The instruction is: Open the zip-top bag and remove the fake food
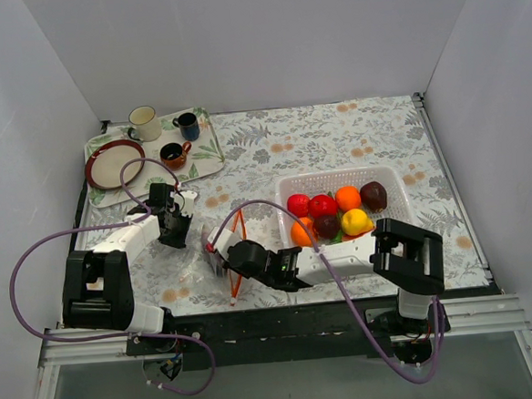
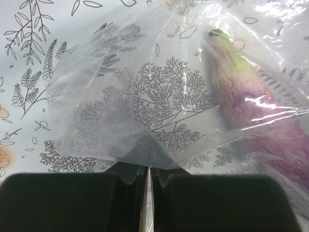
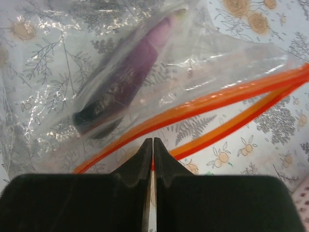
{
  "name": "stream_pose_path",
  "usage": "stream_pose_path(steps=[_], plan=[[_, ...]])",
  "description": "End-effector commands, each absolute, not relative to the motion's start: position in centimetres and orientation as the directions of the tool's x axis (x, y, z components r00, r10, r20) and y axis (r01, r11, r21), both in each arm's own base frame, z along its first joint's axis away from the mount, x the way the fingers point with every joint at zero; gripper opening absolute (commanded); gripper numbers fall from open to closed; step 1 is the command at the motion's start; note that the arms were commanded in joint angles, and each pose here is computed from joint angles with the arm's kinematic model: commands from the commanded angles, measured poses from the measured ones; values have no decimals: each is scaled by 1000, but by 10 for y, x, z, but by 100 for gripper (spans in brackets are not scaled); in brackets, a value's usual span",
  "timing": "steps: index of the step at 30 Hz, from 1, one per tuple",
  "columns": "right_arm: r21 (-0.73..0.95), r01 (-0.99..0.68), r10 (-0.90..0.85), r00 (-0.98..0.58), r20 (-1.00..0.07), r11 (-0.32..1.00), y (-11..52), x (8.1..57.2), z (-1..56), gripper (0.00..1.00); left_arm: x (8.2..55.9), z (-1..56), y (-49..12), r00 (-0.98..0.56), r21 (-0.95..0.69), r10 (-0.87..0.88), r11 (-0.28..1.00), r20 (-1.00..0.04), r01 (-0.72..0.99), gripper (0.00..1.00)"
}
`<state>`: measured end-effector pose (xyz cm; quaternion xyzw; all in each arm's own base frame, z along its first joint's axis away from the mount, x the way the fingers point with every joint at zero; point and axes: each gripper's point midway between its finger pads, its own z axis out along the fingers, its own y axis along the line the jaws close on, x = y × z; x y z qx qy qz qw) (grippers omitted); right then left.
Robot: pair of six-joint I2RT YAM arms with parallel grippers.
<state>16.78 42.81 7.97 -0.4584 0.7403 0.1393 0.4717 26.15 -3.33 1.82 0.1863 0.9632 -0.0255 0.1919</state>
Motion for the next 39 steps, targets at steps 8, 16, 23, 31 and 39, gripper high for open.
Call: stream_pose_path(steps=[8,16,23,31,39], plan=[[-66,-916,-462,-136,-877,395,485,140,80,79,254,12,-32,-863,25,357,927,-357,374,0],[-15,-929,-417,-151,-896,369,492,132,94,99,250,9,-32,-864,22,357,927,-354,374,0],[-14,-927,-401,-148,-904,374,505,133,96,99,251,11,-33,-865,15,350,929,-359,370,0],[-46,-895,-362,-133,-923,444,521,150,112,99,244,9,-33,-869,10,347,930,-351,367,0],[-65,-905,-432,-136,-892,421,546,153,84,99,241,9,-35,-871,-4,343,930,-351,367,0]])
